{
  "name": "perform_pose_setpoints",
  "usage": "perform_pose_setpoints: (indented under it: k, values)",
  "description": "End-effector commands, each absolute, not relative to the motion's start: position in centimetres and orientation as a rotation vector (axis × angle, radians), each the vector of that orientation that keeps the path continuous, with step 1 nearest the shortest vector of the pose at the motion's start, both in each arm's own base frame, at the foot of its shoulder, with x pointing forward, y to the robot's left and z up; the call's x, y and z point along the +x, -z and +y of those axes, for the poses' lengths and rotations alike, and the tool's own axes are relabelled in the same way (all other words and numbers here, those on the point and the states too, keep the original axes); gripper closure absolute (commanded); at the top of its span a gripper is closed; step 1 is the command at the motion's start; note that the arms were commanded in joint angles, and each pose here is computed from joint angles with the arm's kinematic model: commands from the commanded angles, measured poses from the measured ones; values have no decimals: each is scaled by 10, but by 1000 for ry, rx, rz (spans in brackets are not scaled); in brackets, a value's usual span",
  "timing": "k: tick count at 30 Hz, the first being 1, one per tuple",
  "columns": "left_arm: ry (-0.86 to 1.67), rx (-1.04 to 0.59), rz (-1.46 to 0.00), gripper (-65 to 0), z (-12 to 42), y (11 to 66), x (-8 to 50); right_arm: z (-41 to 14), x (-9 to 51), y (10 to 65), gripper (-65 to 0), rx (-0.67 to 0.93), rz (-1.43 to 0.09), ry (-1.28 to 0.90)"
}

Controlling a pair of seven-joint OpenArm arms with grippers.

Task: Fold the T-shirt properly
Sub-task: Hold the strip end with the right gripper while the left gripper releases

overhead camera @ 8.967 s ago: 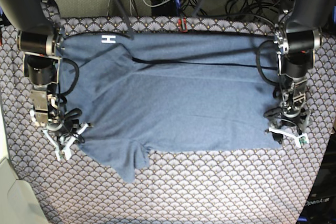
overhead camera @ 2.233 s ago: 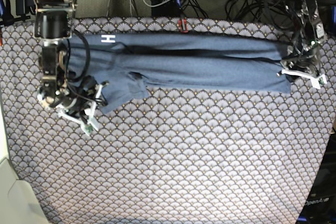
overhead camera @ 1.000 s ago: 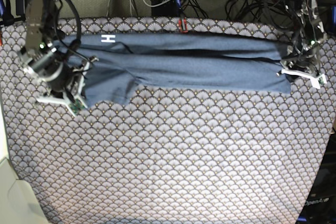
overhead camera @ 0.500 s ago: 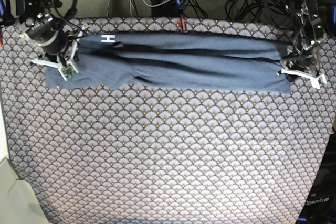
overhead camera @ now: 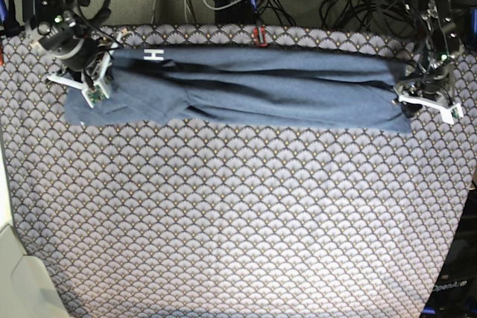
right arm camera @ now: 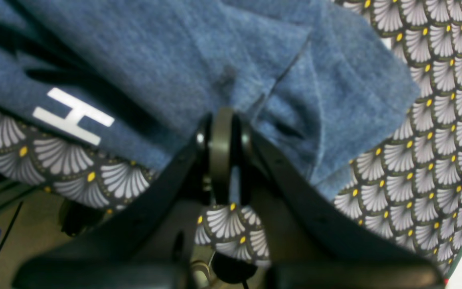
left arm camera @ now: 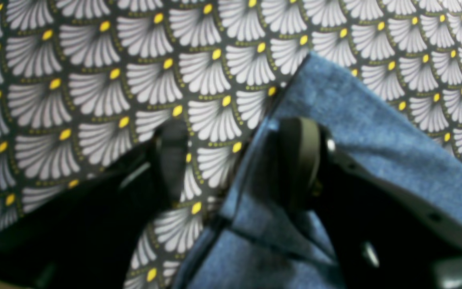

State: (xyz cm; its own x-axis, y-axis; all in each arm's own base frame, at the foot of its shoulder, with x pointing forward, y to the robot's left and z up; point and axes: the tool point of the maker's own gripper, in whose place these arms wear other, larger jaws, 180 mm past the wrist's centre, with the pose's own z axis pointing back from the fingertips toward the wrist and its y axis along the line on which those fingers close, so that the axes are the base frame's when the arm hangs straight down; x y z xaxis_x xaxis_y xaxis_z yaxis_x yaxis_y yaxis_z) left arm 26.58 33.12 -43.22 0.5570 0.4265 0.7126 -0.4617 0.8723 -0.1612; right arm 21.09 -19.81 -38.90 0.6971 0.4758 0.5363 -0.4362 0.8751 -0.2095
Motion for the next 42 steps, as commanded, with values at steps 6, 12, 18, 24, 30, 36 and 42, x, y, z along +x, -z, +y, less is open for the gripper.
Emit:
perform_pose_setpoints:
  k: [6,12,18,24,30,36,42]
  values:
    - [-530,43,-745,-351,328,446,251,-200,217,382,0,-78,-647,-510]
    - [-539,29,-740,-348,322,449,250,-200,216,382,0,-77,-644,-510]
    - [-514,9,-730,-340,309,454,252,-199,216,383,0,-76,-644,-511]
    - [-450,-25,-708,-240,285,460,257,-199,216,382,0,-77,-645,-511]
    - [-441,-47,-683,-238,270,468,247,-199,217,382,0,-76,-647,-512]
    - [-454,-64,-664,-238,260,475,240,-196,218,382,0,-72,-648,-517]
    - [-456,-66,-659,-234,259,476,238,-189,218,383,0,-59,-648,-534]
